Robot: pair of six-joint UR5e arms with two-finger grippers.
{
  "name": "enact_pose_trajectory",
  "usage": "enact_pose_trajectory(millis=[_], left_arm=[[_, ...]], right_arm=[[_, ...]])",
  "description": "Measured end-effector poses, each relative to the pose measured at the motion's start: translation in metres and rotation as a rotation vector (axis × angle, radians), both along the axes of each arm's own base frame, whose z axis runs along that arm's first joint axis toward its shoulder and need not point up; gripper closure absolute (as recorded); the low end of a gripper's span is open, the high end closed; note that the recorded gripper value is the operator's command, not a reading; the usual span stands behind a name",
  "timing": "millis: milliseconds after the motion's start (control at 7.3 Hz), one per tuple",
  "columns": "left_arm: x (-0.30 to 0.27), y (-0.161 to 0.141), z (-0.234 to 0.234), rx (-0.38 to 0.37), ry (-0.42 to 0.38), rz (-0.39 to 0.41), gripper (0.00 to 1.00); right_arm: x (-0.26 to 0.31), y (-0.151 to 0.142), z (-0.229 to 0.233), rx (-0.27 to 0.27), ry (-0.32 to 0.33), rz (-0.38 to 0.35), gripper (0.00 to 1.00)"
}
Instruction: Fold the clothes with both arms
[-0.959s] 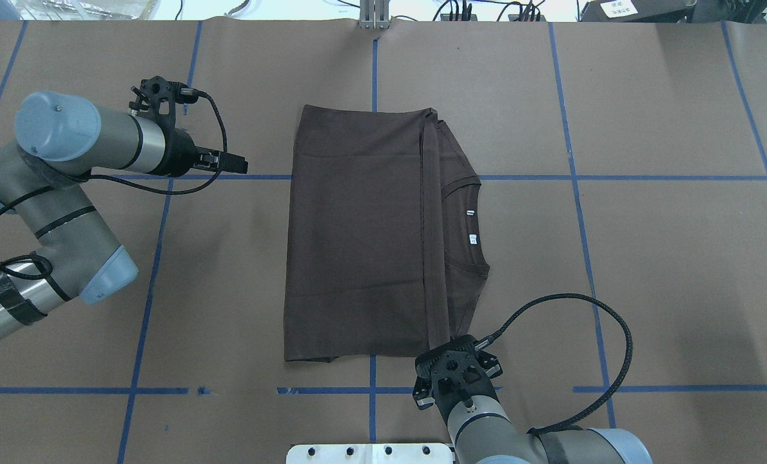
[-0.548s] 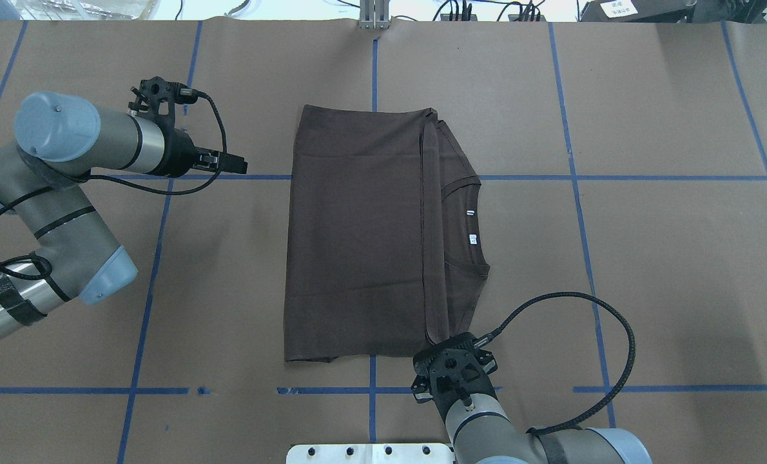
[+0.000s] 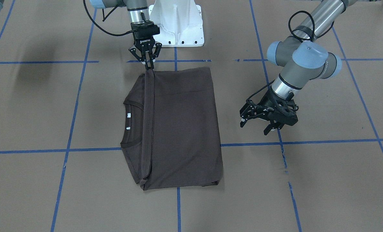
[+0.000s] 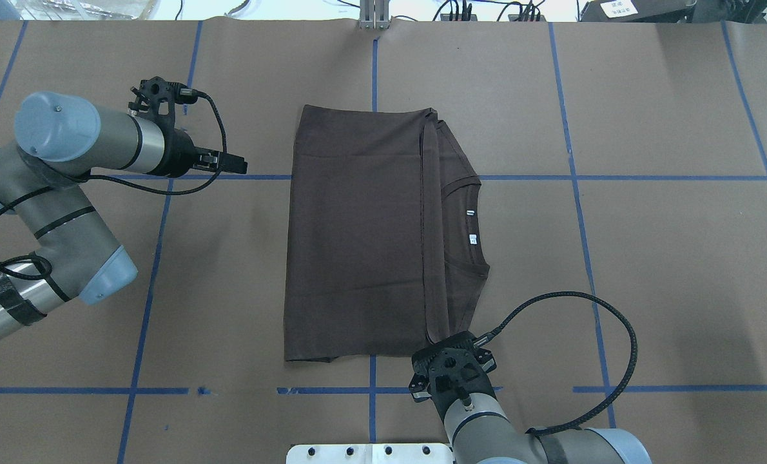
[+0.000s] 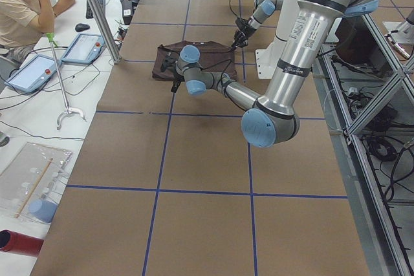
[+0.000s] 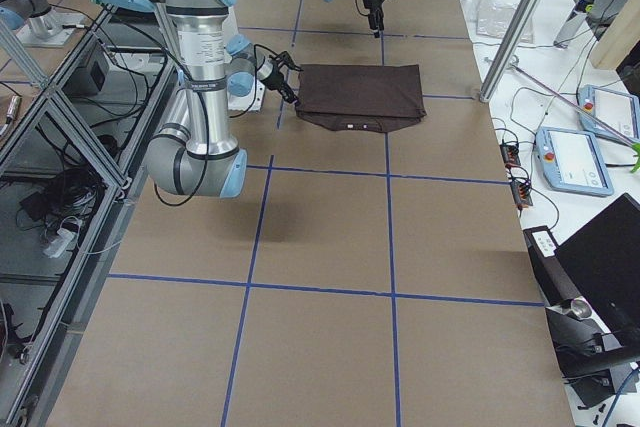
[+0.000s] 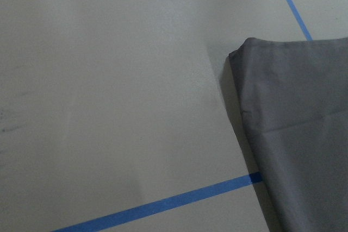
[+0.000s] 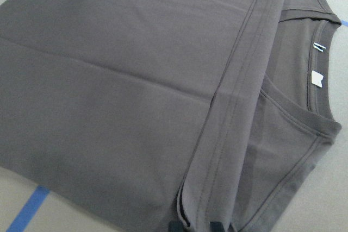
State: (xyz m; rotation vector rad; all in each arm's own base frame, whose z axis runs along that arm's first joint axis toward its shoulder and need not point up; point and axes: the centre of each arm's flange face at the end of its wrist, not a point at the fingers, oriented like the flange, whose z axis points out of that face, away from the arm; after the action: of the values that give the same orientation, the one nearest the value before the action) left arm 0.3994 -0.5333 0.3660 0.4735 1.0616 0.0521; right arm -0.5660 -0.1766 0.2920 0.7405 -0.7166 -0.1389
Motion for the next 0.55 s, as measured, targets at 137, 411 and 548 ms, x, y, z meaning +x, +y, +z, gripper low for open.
enact_pose_trajectory(millis=[137,411,548], left_arm=[[0.0,0.0,0.0,0.0,0.0,0.0,0.0],[0.0,0.0,0.0,0.0,0.0,0.0,0.0],[0.0,0.0,0.0,0.0,0.0,0.0,0.0]], right_arm=[[-0.0006,-0.0001,-0.0035,0.001,-0.006,0.002,0.79],[-0.0023,-0.0003,-0.0077,0.003,-0.013,0.004,0.96],[-0.0029,-0.0004,-0.0067,0.003,-0.01,0.005,0.94]])
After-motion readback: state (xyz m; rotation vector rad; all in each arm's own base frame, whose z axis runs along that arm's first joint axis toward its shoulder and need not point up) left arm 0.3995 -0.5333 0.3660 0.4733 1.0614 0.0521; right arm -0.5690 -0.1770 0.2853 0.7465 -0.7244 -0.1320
